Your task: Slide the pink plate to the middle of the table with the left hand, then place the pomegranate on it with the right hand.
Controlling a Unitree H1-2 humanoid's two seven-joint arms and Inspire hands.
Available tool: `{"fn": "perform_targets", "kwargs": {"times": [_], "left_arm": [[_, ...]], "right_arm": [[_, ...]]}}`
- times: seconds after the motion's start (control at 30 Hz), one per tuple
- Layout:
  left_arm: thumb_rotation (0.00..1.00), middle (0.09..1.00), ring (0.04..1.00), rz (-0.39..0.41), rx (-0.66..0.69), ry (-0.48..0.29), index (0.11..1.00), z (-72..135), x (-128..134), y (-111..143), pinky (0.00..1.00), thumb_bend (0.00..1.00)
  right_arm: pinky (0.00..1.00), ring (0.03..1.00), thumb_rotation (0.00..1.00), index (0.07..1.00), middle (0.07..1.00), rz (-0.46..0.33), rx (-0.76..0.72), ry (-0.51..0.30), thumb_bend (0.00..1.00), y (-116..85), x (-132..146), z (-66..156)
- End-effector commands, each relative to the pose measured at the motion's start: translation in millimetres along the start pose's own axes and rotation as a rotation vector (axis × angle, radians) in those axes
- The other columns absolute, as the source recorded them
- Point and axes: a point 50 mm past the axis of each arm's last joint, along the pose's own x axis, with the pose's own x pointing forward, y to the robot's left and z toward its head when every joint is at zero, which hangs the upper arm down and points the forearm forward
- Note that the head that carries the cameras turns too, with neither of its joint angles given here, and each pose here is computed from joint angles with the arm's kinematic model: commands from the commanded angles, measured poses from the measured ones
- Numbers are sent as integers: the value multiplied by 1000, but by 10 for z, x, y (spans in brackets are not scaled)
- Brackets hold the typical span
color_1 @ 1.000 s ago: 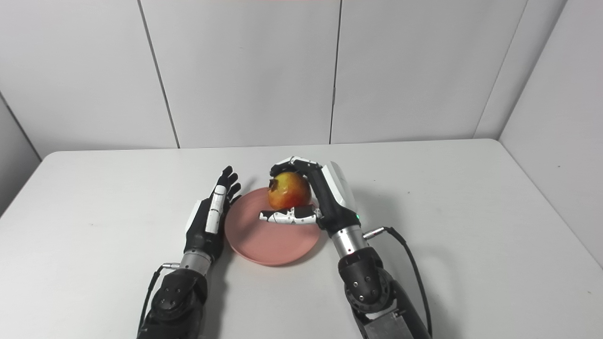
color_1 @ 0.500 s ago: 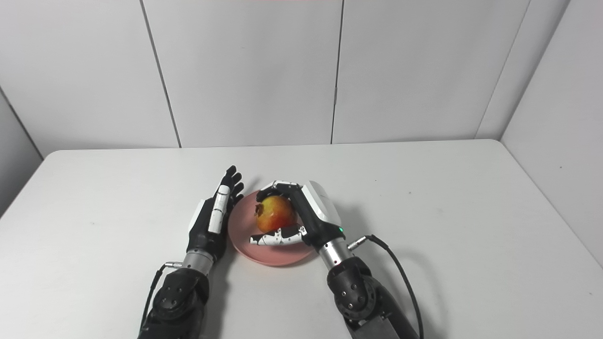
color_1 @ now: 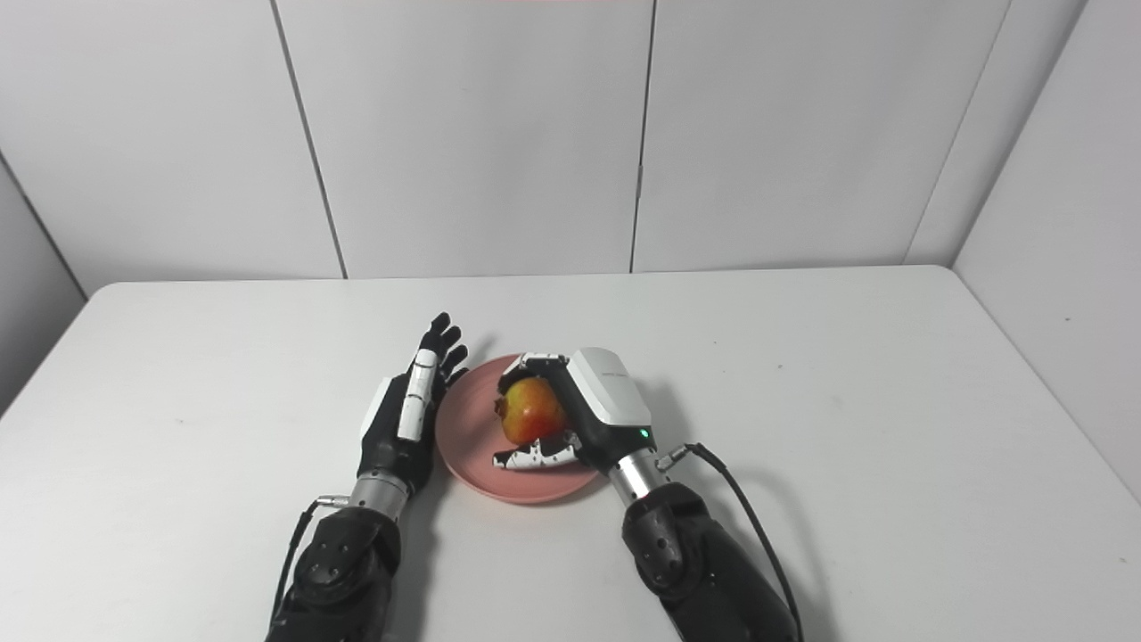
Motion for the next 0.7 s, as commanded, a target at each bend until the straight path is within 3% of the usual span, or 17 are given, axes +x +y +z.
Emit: {"fn": "perform_targets", "kwargs": {"times": [0.0,0.17,0.23,0.4,0.43,0.47,0.53,0.67], "left_arm": [[1000,994,980,-29,-4,-84,985,226,135,-96,952,604],[1000,991,977,-28,-7,-84,982,229,139,-98,952,592],[1000,992,979,-32,-9,-85,983,228,141,-97,954,588],[1000,995,983,-36,-2,-84,989,222,142,-93,963,591],[1000,994,985,-35,0,-81,989,222,141,-92,967,594],[1000,994,985,-34,0,-79,989,221,140,-91,967,595],[1000,994,985,-33,4,-77,990,220,139,-88,969,598],[1000,998,988,-31,4,-76,992,221,140,-81,964,607]], "right_arm": [[635,706,68,484,656,-52,-25,-82,516,-136,126,65],[768,860,123,492,867,-50,-28,-72,513,-139,104,58],[778,870,126,493,879,-57,-26,-78,513,-150,95,66],[932,956,164,497,950,-57,-47,-86,513,-164,80,87],[968,968,314,594,959,-55,-52,-88,612,-166,75,91],[973,969,345,614,960,-50,-60,-89,633,-167,70,95],[995,988,528,703,973,-40,-75,-93,701,-173,59,104],[1000,1000,668,775,996,-19,-89,-92,728,-188,28,131]]}}
